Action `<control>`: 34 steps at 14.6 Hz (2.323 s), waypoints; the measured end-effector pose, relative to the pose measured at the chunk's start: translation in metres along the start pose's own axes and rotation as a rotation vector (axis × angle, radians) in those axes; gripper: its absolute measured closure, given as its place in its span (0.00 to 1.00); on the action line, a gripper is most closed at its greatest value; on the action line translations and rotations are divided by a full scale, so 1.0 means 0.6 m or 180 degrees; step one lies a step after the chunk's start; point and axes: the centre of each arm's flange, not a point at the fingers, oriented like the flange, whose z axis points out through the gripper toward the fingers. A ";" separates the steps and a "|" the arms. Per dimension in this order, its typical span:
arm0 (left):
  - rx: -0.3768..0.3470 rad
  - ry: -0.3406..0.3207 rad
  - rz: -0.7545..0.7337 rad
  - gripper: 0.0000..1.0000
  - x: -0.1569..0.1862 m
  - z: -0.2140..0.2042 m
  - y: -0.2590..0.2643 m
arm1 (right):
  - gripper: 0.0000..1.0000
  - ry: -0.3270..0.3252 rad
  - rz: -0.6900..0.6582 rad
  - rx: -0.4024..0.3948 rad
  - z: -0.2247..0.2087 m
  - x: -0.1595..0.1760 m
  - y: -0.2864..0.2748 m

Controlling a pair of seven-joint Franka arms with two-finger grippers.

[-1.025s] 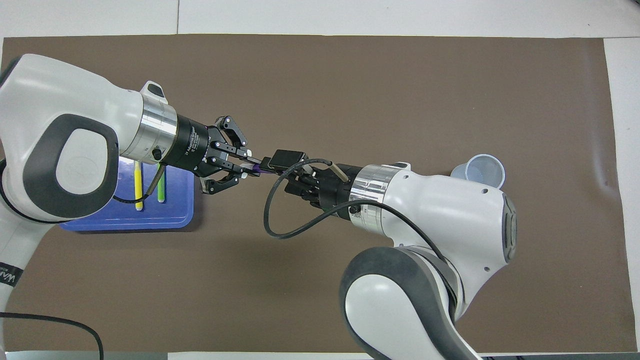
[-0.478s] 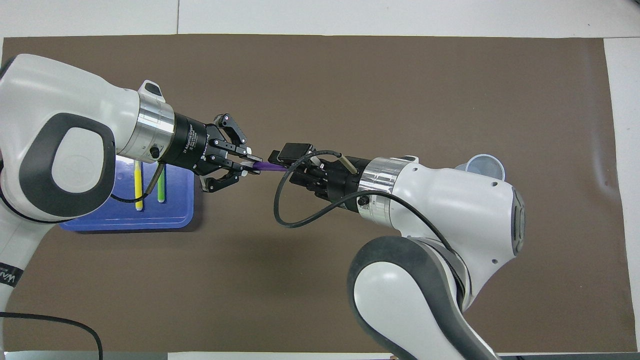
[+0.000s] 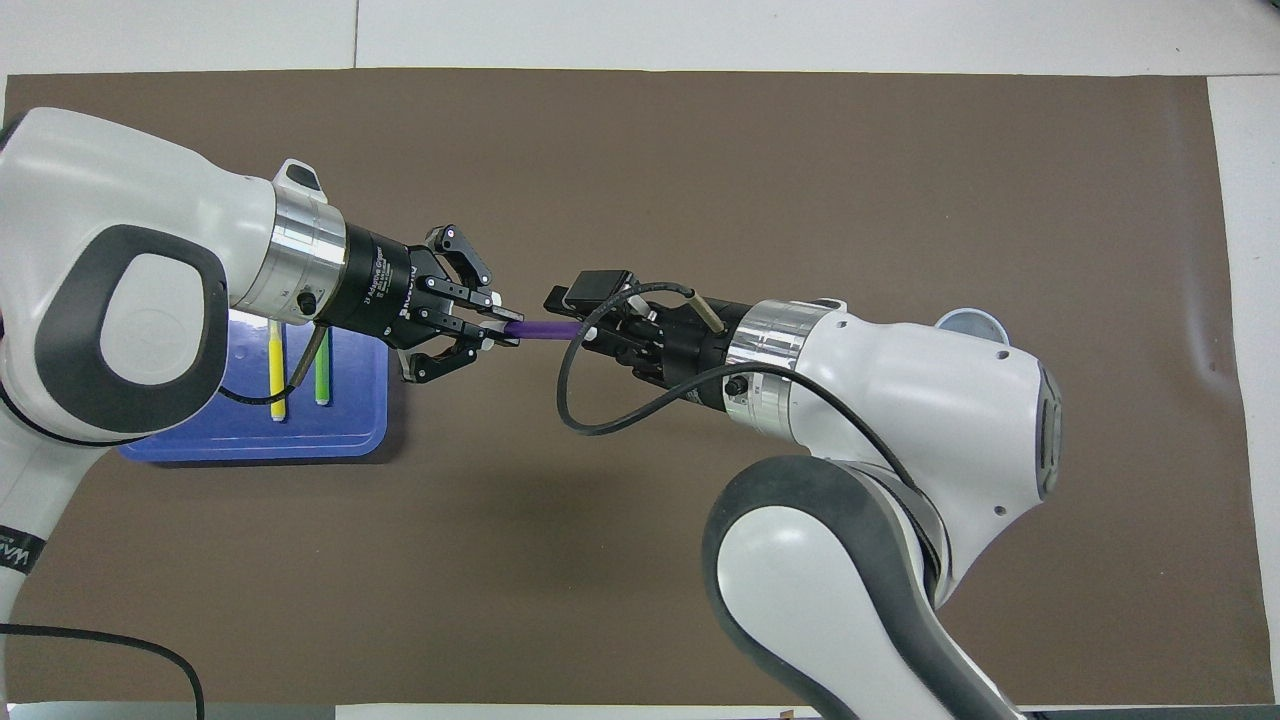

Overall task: Transfer and insert pens with both arms
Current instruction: 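Grasp the purple pen tip with the right gripper, open the left gripper, then insert the purple pen into the white cup with the right gripper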

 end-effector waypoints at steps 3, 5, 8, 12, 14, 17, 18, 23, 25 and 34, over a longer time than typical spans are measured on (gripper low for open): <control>-0.0009 -0.0026 -0.0012 0.83 0.000 -0.001 0.001 | 0.48 -0.0006 -0.0003 -0.0003 0.002 -0.002 0.000; -0.0013 -0.0031 -0.0015 0.83 0.001 -0.002 0.001 | 0.49 -0.0005 -0.0004 -0.0001 0.001 -0.002 0.000; -0.0017 -0.0048 -0.0021 0.83 0.000 -0.002 0.001 | 0.54 -0.0005 -0.0005 0.0000 0.001 -0.002 -0.001; -0.0075 -0.0057 -0.0033 0.83 0.003 -0.011 0.002 | 0.81 0.0004 0.0001 -0.0026 0.004 0.003 0.005; -0.0075 -0.0057 -0.0033 0.83 0.003 -0.011 0.002 | 0.81 0.0004 0.0001 -0.0026 0.004 0.003 0.005; -0.0077 -0.0056 -0.0031 0.83 0.003 -0.011 0.002 | 0.81 0.0005 0.0002 -0.0026 0.004 0.003 0.005; -0.0074 -0.0057 -0.0026 0.77 0.001 -0.010 0.002 | 0.81 0.0005 0.0002 -0.0025 0.004 0.003 0.005; -0.0099 -0.0055 0.0010 0.20 -0.010 -0.011 0.000 | 0.81 -0.0038 -0.0221 -0.0252 -0.005 0.021 0.011; -0.0152 -0.0048 0.0012 0.01 -0.010 -0.016 0.001 | 0.81 -0.0157 -0.0522 -0.0701 -0.038 0.066 0.024; -0.0056 0.0604 0.1341 0.00 0.085 -0.043 0.003 | 0.81 -0.0706 -0.2454 -0.2625 -0.311 0.274 0.129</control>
